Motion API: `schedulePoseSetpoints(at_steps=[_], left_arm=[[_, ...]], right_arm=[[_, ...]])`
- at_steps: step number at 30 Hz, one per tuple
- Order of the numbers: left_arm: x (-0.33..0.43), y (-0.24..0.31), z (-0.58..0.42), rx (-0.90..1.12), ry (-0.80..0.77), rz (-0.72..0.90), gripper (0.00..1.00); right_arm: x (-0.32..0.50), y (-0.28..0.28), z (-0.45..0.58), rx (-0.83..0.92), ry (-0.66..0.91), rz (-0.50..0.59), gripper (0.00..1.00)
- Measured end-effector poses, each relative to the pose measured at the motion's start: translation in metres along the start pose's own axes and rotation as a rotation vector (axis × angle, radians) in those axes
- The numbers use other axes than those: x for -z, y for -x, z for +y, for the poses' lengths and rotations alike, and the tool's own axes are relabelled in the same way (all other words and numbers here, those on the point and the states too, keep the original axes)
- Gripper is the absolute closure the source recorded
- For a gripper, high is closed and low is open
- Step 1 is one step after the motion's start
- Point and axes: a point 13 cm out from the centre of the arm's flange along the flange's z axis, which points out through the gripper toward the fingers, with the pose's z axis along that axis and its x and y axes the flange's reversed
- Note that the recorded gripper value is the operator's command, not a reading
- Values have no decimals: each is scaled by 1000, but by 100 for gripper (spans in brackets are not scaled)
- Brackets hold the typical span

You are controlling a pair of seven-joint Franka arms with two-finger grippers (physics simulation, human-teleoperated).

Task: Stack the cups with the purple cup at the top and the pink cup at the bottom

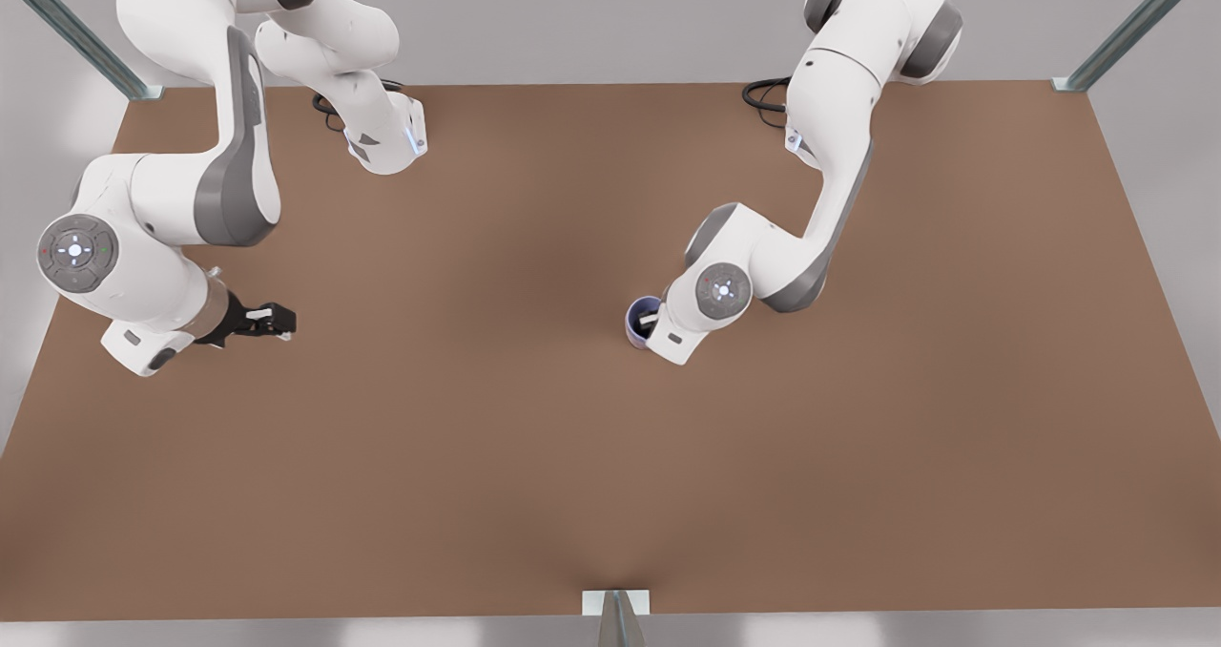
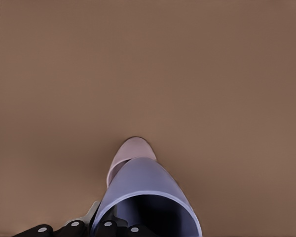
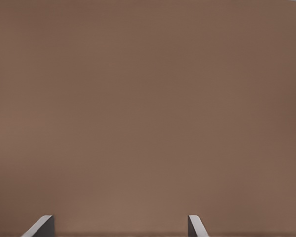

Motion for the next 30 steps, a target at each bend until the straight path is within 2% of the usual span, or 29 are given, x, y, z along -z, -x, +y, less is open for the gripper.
schedulePoseSetpoints(at_steps=[27,28,29,30], left_arm=[[-29,-11,4,110,39,24,79],[-30,-12,3,109,40,24,46],[-31,-13,2,109,40,25,27],[-32,-13,2,110,40,25,15]], right_arm=[[-6,0,-9,3,4,11,0],[-6,0,-9,4,4,11,0],[-6,0,-9,5,4,11,0],[-6,0,-9,5,4,10,0]])
